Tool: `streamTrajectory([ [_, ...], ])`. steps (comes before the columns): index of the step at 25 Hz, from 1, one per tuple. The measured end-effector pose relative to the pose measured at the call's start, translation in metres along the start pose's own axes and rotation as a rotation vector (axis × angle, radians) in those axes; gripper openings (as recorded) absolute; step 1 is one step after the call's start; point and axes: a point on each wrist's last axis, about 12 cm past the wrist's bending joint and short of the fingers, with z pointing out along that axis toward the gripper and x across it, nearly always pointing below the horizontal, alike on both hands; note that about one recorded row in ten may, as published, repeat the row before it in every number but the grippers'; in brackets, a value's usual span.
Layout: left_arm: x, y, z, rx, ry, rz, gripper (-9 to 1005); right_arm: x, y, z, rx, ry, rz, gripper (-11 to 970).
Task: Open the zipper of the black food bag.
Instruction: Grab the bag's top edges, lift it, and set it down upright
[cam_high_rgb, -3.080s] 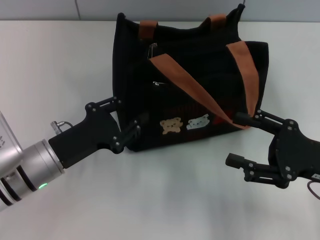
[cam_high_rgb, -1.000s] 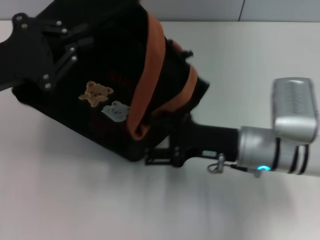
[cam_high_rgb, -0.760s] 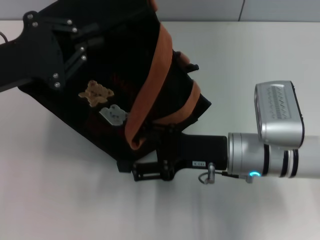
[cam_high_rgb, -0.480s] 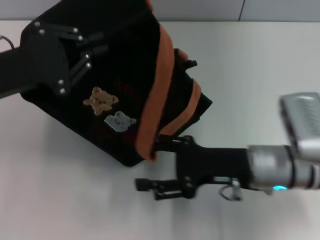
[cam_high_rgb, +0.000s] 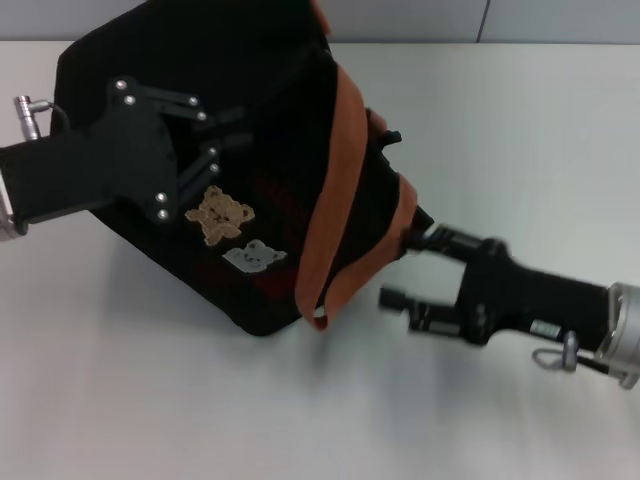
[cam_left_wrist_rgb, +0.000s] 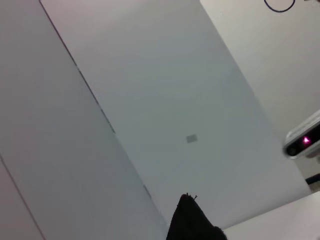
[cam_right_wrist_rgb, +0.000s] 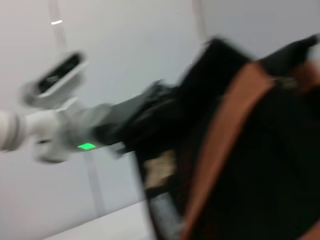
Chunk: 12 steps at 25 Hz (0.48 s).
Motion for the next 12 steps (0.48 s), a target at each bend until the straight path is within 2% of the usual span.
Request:
streamTrajectory([
  [7, 0.004, -0.007, 0.012, 0.044, -0.026, -0.024, 95, -0.004, -0.009, -0.009, 0.218, -0.171, -0.047, 826],
  [9, 0.005, -0.009, 0.015, 0.048, -0.034, -0.026, 95, -0.006, -0.011, -0.005, 0.287, -0.227, -0.073, 826],
  [12, 0.007, -0.011, 0.019, 0.052, -0.045, -0.027, 95, -0.008, -0.01, 0.014, 0.352, -0.283, -0.127, 826],
])
